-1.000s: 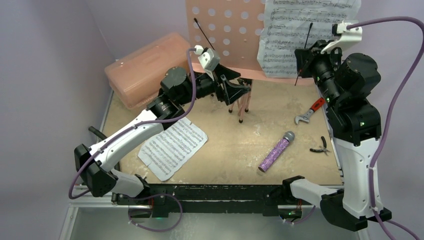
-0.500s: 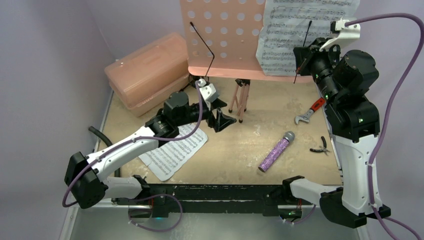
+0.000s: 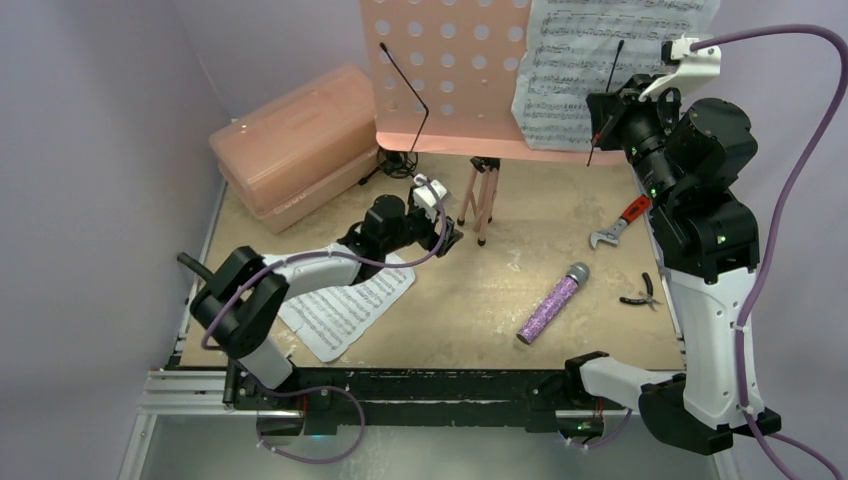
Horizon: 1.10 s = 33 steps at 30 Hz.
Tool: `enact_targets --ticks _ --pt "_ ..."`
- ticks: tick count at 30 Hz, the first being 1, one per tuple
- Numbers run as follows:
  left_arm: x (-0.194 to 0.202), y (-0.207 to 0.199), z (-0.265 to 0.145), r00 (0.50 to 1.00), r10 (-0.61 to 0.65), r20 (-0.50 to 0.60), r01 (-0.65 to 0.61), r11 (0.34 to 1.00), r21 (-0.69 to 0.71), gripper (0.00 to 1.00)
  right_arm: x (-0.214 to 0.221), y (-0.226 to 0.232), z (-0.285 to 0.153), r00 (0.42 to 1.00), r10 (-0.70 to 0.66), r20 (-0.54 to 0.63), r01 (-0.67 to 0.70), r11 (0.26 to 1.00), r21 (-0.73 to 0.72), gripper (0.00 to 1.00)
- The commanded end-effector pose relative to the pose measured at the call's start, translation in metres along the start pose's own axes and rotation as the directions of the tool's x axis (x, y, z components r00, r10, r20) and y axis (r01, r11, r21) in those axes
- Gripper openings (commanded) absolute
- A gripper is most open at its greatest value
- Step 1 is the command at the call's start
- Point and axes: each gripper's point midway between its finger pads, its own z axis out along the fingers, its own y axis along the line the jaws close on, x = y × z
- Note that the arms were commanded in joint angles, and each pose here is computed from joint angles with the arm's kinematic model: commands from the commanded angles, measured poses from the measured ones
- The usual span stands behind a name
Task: Set up the instrument practice props
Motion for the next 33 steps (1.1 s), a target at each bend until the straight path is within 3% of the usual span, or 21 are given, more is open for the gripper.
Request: enact_targets --ticks 1,7,14,24,33 --pt "-0.082 0.01 0.025 0.956 0.12 0.27 -0.133 0.991 0.03 0.72 -0.015 0.003 -0.004 0.999 0.026 0.043 -0.026 1.0 -0.005 0.0" --pt "-0.116 0.027 0.049 0.917 0.154 0.367 -0.192 0.979 0.071 0.66 -0.017 0.003 -0.006 0.997 0.049 0.054 -0.048 0.999 -0.008 0.0" --pt "-0.134 0.028 0.07 0.905 0.181 0.386 -0.246 0.961 0.127 0.55 -0.018 0.004 -0.008 0.996 0.06 0.059 -0.06 0.998 -0.01 0.0" --pt "-0.135 0.009 0.075 0.896 0.21 0.391 -0.32 0.917 0.24 0.0 -0.016 0.003 -0.007 0.997 0.055 0.054 -0.054 0.999 -0.003 0.0" --pt "-0.141 0.009 0.069 0.921 0.17 0.35 -0.265 0.933 0.245 0.0 -0.018 0.0 -0.008 0.997 0.045 0.061 -0.045 0.999 0.008 0.1"
